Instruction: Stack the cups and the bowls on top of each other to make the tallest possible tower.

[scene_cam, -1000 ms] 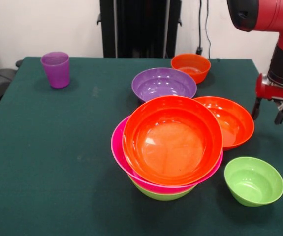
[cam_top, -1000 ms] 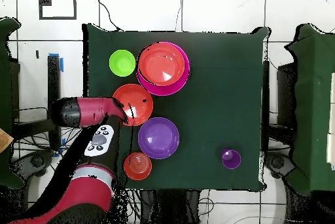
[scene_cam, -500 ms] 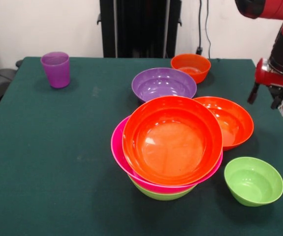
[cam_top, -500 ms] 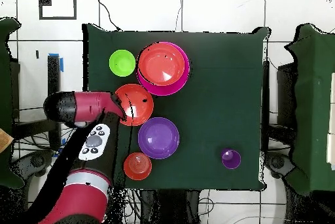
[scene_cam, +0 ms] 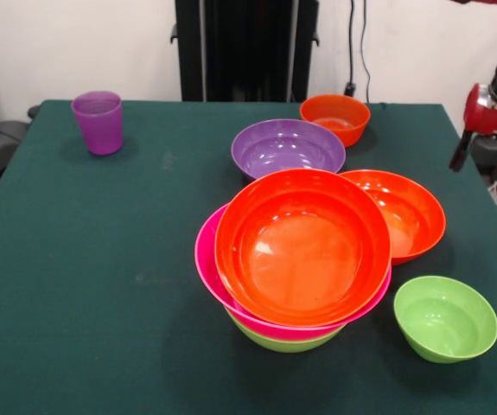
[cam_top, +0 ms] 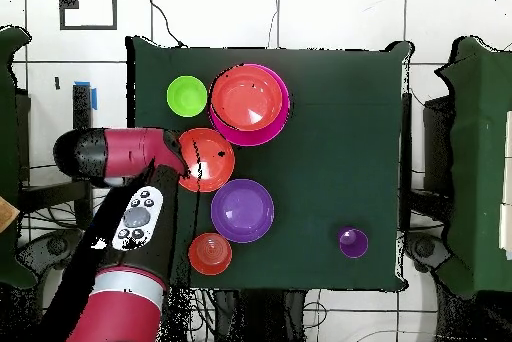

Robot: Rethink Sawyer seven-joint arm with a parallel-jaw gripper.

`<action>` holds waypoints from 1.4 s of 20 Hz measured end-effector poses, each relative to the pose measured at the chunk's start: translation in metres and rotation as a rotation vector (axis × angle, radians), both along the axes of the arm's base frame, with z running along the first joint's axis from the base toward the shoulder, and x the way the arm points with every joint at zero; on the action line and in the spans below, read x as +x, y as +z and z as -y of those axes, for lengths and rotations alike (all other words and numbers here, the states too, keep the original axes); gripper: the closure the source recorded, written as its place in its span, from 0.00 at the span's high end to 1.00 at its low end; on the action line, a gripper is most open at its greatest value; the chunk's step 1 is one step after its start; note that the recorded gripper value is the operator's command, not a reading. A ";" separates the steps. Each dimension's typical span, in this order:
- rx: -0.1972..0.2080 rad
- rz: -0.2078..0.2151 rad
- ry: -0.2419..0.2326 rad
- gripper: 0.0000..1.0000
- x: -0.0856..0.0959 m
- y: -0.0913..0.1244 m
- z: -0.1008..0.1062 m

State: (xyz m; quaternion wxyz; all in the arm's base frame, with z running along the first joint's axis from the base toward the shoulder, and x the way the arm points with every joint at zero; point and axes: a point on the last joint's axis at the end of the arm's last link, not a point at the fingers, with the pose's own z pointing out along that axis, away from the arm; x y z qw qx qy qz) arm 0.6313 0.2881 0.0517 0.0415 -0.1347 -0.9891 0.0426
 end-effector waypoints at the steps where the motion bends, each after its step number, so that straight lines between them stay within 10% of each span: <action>1: 0.002 0.008 0.002 1.00 0.004 0.002 -0.001; 13: 0.013 0.065 -0.005 1.00 0.039 0.013 0.005; 28: -0.078 0.043 0.040 1.00 0.045 0.028 0.036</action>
